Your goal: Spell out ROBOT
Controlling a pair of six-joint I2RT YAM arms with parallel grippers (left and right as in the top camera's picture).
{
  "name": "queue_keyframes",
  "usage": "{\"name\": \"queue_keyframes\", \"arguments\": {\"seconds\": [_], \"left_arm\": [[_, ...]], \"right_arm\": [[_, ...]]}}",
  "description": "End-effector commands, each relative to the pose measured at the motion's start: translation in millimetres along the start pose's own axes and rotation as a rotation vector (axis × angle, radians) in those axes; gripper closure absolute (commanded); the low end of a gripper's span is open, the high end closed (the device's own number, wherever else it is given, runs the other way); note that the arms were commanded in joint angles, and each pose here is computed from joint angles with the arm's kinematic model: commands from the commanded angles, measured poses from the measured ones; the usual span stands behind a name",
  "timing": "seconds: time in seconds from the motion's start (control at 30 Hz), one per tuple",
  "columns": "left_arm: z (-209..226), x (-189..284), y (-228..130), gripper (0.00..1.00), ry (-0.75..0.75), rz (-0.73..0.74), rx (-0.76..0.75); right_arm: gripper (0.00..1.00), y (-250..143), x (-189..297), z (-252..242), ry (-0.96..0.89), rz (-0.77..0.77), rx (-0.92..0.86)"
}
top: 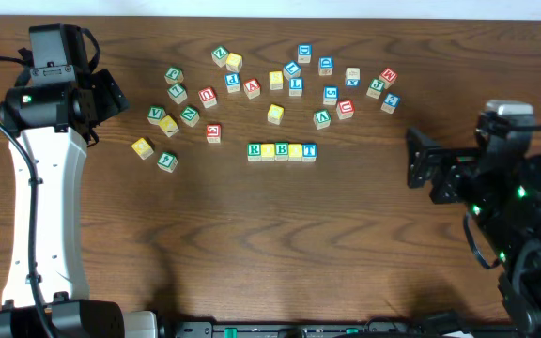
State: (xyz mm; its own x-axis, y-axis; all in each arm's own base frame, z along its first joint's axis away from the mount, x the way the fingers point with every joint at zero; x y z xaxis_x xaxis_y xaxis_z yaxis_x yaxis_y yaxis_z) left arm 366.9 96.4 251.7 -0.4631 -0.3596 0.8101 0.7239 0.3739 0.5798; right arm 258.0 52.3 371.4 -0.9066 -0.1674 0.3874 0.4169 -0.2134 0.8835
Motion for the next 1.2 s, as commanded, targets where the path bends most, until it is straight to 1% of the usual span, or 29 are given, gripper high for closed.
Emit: {"name": "queue_keyframes", "arguments": {"seconds": [0.0, 0.2, 0.33, 0.6, 0.8, 1.0, 1.17], "left_arm": [[5.2, -0.2, -2.3, 0.03, 0.020, -0.001, 0.003], [5.2, -0.2, -2.3, 0.02, 0.020, -0.001, 0.003], [5.2, -0.2, -2.3, 0.02, 0.020, -0.001, 0.003], [5.2, -0.2, -2.3, 0.02, 0.020, -0.001, 0.003], [5.2, -0.2, -2.3, 0.02, 0.020, -0.001, 0.003], [5.2, -0.2, -2.3, 0.02, 0.020, -0.001, 0.003], [5.2, -0.2, -2.3, 0.02, 0.020, -0.001, 0.003]], "right_arm": [[0.01, 8.8, 5.6, -13.7, -0.085, -0.042, 0.011], [0.01, 2.0, 9.6, -29.2, -0.135, -0.063, -0.008], [0.01, -13.4, 14.0, -37.6, -0.124, -0.114, -0.022], [0.01, -55.8, 15.6, -60.3, -0.104, -0.340, -0.043], [0.01, -91.2, 2.7, -72.2, -0.070, -0.479, -0.048], [0.01, -122.2, -17.4, -81.1, -0.050, -0.526, -0.048], [0.01, -144.8, -31.7, -85.3, -0.033, -0.517, -0.051]]}}
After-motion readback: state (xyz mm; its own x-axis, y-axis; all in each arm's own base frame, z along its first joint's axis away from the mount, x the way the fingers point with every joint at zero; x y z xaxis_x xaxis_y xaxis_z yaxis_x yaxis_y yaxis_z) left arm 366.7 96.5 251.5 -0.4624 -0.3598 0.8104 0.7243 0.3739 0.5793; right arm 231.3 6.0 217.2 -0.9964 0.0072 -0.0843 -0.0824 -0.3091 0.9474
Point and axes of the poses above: each gripper's point midway between its finger pads, its own x axis back along the fingers, its own z axis along the line the jaws close on, y = z × x, the point moved 1 cm from there along x, back along the fingers, and after that the axes turned 5 degrees about -x, right-handed, at the moved point
